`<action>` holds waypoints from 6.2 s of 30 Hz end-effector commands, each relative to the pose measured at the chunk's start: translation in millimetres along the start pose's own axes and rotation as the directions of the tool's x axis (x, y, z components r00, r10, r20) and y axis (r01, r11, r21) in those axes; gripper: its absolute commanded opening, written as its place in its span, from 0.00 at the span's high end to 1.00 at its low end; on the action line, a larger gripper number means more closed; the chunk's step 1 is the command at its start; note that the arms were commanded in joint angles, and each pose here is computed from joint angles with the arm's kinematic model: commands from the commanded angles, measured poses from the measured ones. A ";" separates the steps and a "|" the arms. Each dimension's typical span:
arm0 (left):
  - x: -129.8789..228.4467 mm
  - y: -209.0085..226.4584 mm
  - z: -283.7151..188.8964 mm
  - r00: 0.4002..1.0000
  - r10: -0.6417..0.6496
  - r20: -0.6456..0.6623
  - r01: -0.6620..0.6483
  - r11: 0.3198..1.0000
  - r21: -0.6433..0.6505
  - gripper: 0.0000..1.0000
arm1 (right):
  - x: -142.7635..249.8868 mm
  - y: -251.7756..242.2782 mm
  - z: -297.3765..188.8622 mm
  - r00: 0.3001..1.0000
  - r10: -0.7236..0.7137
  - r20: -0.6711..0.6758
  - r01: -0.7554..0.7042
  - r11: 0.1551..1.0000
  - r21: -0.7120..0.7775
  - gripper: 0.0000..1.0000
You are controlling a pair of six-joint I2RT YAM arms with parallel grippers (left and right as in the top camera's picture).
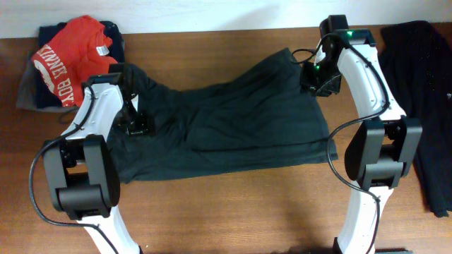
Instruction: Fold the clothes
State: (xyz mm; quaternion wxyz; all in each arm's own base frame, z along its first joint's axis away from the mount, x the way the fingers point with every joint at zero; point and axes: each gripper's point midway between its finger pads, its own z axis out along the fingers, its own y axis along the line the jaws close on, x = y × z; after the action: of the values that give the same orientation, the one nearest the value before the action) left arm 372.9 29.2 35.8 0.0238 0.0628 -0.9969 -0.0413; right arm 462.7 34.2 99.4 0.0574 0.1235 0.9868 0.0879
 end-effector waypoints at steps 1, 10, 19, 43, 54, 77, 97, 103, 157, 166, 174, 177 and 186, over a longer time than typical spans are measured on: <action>-10.7 8.1 1.7 0.981 0.192 0.024 -0.191 0.980 -0.049 0.11 | -3.4 2.0 -2.2 1.000 -0.017 0.014 0.017 1.000 0.008 0.66; -19.0 7.4 2.4 0.869 0.494 0.038 -0.491 0.869 -0.069 0.16 | -2.8 10.4 -0.4 0.999 -0.036 0.020 0.036 0.999 0.004 0.66; -39.3 -4.5 -0.5 0.686 0.722 0.089 -0.711 0.691 -0.128 0.01 | -2.8 28.9 7.3 0.996 -0.078 0.042 0.079 0.997 -0.008 0.60; -14.1 -77.7 7.2 0.348 0.918 0.192 -0.934 0.357 -0.010 0.08 | -6.8 30.2 7.8 0.995 -0.080 0.058 0.081 0.997 -0.012 0.53; -6.6 -82.6 26.5 0.290 0.938 0.191 -0.954 0.300 -0.021 0.09 | -6.7 30.1 7.8 0.995 -0.081 0.058 0.081 0.997 -0.011 0.53; -25.8 -81.5 24.4 0.284 0.937 0.203 -0.946 0.308 -0.101 0.74 | -6.3 30.0 7.8 0.995 -0.080 0.056 0.081 0.997 -0.011 0.53; -66.4 -55.8 16.1 0.313 0.943 0.113 -0.889 0.333 -0.314 0.87 | -6.8 30.1 7.8 0.995 -0.080 0.058 0.081 0.997 -0.012 0.53; -78.4 -52.8 11.4 0.321 0.941 0.111 -0.865 0.339 -0.369 0.71 | -6.7 30.1 7.8 0.995 -0.080 0.058 0.081 0.997 -0.011 0.53; -25.3 -16.7 19.0 0.878 0.477 0.045 -0.440 0.839 -0.321 0.29 | -4.7 29.5 7.9 0.996 -0.079 0.050 0.079 0.997 -0.010 0.53; -38.7 -5.9 17.9 0.887 0.451 0.093 -0.399 0.853 -0.335 0.36 | -4.7 29.5 7.9 0.996 -0.079 0.050 0.079 0.997 -0.010 0.53; -49.0 -6.8 15.8 0.860 0.497 0.115 -0.433 0.830 -0.352 0.60 | -4.7 29.5 7.9 0.996 -0.079 0.050 0.079 0.997 -0.010 0.53; -55.8 -3.5 13.8 0.852 0.507 0.130 -0.432 0.822 -0.372 0.75 | -4.8 29.5 7.9 0.996 -0.079 0.050 0.080 0.997 -0.010 0.53; -90.2 20.2 -2.2 0.818 0.544 0.189 -0.395 0.768 -0.503 0.78 | -4.6 29.4 7.9 0.996 -0.079 0.049 0.079 0.997 -0.010 0.53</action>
State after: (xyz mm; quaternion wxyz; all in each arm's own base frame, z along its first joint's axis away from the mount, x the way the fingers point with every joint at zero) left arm 455.5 47.8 35.4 -0.1237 -0.1835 -0.9449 -0.2413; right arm 476.4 62.7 100.6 0.0890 0.0861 0.9878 0.0944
